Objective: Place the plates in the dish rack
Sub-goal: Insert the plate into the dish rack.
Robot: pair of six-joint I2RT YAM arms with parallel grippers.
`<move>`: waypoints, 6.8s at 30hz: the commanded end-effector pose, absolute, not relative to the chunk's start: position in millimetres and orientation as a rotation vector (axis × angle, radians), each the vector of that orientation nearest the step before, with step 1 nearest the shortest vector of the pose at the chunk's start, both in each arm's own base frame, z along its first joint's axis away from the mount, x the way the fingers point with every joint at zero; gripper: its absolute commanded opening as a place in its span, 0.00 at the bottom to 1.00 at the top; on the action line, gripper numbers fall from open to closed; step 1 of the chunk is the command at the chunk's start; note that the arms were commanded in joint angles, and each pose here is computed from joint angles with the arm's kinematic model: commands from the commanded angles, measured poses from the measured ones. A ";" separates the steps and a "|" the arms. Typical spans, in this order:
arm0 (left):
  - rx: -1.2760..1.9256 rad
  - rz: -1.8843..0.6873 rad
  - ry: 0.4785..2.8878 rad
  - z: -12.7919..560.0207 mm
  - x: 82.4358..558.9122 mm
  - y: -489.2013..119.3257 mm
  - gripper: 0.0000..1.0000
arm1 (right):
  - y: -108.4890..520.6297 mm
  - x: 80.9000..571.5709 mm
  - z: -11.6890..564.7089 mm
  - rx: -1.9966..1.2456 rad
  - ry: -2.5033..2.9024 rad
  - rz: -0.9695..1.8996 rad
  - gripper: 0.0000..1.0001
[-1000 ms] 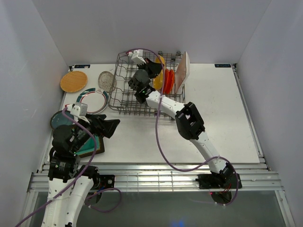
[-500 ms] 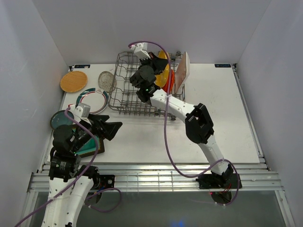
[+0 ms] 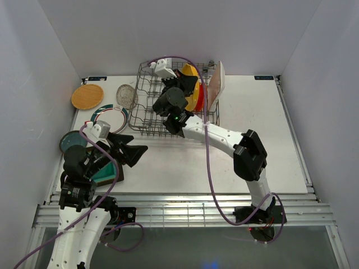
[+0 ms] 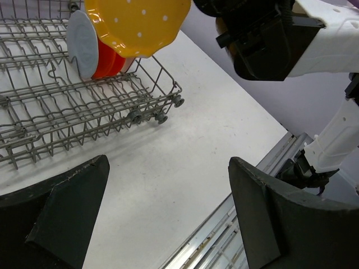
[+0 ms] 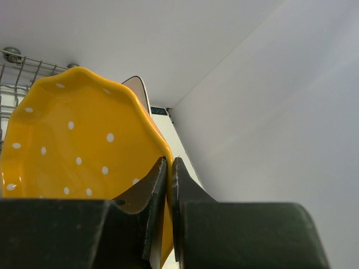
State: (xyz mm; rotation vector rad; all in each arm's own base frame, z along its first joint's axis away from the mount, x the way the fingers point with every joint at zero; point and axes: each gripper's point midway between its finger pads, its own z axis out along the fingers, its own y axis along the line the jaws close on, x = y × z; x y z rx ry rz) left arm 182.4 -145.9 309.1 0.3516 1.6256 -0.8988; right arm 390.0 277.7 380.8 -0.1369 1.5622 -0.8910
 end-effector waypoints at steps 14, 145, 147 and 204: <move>0.397 -0.895 1.474 375.7 173.2 -147.4 0.98 | 269.7 351.1 440.8 -0.095 1.576 -0.260 0.08; 0.437 -0.203 1.232 350.3 314.1 -326.8 0.65 | 264.8 350.1 464.0 -0.168 1.670 -0.123 0.08; 0.430 -0.229 1.190 349.7 301.3 -311.6 0.65 | 261.8 349.4 466.0 -0.158 1.667 -0.123 0.08; 0.563 -0.234 1.205 310.1 286.6 -311.9 0.30 | 292.7 353.0 450.2 -0.260 1.711 -0.074 0.08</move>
